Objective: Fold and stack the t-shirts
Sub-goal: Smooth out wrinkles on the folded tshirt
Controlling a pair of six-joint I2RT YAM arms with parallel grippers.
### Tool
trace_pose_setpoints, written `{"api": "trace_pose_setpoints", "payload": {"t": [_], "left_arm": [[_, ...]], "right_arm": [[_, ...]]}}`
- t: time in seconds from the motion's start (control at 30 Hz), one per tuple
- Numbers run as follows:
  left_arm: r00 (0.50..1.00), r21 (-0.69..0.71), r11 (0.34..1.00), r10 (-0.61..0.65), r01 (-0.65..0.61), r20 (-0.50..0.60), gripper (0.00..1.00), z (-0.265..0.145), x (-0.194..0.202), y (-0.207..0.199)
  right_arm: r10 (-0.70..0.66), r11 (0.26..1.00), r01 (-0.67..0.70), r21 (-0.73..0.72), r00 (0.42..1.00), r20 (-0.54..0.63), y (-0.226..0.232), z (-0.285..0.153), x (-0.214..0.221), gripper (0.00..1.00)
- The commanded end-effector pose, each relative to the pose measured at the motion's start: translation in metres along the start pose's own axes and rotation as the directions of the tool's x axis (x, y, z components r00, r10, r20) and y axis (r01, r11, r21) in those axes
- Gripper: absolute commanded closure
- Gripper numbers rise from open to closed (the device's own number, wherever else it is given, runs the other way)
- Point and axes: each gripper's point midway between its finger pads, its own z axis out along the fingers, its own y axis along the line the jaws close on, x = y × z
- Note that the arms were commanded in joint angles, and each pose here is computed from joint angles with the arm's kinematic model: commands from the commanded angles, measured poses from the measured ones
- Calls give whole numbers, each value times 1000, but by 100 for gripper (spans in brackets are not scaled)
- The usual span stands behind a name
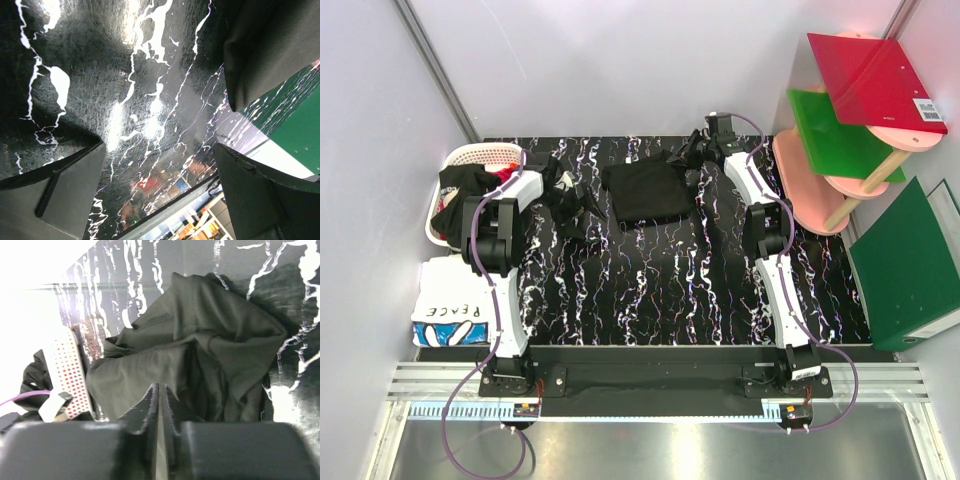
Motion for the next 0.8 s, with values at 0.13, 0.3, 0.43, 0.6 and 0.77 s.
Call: {"api": "trace_pose_setpoints", "payload": {"t": [0.13,0.3,0.43,0.6,0.77], "left_arm": [[999,1,1000,25,-25,-25,1,5,8,4],[999,2,1000,24,-24,-32,1,6,9,5],[999,4,1000,26,-26,-35,1,7,10,4],[999,7,1000,21,-20,-40,1,7,11,5],[999,4,1000,23,-23,-42,1,6,14,5]], "right_arm": [[-56,998,56,3,995,77,14,-25,-25,45],[-56,998,56,2,995,81,14,-28,-29,41],[-28,999,29,-18,998,58,11,-20,-23,43],[44,996,-46,-72,999,-26,-10,-2,-9,50],[53,991,-60,-121,997,-63,-7,-1,-4,74]]}}
